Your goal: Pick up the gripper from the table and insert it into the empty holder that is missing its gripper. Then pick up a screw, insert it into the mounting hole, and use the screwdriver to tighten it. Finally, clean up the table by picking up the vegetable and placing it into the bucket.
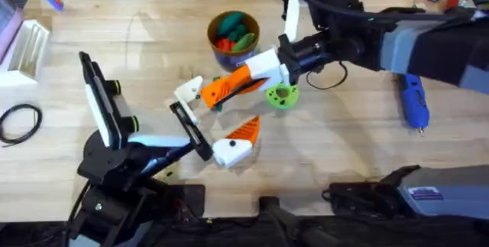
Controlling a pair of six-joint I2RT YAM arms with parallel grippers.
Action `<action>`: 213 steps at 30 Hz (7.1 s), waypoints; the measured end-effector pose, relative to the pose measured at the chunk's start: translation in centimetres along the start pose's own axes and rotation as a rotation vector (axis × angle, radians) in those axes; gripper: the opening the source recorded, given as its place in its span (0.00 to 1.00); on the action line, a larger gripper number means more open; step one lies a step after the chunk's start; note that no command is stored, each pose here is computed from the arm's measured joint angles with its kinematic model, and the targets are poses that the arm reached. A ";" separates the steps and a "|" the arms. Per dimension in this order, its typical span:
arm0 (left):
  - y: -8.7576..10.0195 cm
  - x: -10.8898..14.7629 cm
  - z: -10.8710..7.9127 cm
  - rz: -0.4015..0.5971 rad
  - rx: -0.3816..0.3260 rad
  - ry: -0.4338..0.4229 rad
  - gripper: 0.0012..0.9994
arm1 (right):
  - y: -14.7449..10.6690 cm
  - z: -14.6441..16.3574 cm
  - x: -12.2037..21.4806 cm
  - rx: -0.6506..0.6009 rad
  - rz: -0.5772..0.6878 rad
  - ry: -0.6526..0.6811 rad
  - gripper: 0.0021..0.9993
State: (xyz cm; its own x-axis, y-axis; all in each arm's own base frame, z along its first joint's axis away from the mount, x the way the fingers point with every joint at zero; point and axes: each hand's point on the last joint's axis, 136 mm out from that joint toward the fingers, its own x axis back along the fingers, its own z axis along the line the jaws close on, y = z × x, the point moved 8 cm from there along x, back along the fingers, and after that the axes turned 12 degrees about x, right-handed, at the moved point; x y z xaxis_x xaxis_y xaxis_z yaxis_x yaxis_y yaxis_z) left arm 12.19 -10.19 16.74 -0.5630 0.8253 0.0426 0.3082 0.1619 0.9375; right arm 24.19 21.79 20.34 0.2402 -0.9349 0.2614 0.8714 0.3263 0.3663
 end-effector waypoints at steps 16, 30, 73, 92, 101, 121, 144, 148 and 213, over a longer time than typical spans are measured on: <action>-0.1 0.0 -0.1 0.006 0.000 -0.015 0.99 | 1.2 -1.9 0.4 -0.047 -0.015 0.091 0.01; 0.0 0.0 0.1 0.002 0.008 0.001 0.99 | 2.4 -3.5 -0.1 -0.119 -0.024 0.128 0.01; 0.0 0.0 0.2 -0.002 0.017 0.010 0.99 | 1.5 -3.6 -1.8 -0.120 0.060 0.207 0.01; 0.4 0.2 1.4 -0.044 0.045 0.137 0.99 | 2.9 -3.0 -3.6 -0.190 -0.006 0.105 0.01; 0.4 0.2 1.4 -0.041 0.046 0.128 0.99 | 2.9 -3.0 -3.6 -0.188 -0.003 0.109 0.01; 0.3 0.3 1.2 -0.032 0.027 0.105 0.99 | 3.1 -2.9 -3.8 -0.153 -0.015 0.102 0.01; 0.5 0.4 1.9 -0.051 0.009 0.172 0.99 | 4.1 -3.7 -5.3 -0.007 -0.052 0.124 0.01; 0.6 0.4 2.0 -0.056 0.011 0.185 0.99 | 4.2 -3.6 -5.5 -0.010 -0.059 0.118 0.01; -0.6 0.2 -1.5 0.063 -0.021 -0.161 0.99 | 3.3 -0.8 0.8 0.247 -0.238 -0.445 0.92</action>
State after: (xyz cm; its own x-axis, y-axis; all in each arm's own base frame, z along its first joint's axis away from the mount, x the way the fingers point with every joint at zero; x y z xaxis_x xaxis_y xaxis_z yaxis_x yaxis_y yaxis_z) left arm 10.78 -10.92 16.70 -0.4124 0.9097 0.0474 0.3225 0.0971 0.9416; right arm 27.60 21.95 21.01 -0.2010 -0.8549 0.4782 0.7405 0.1869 0.6455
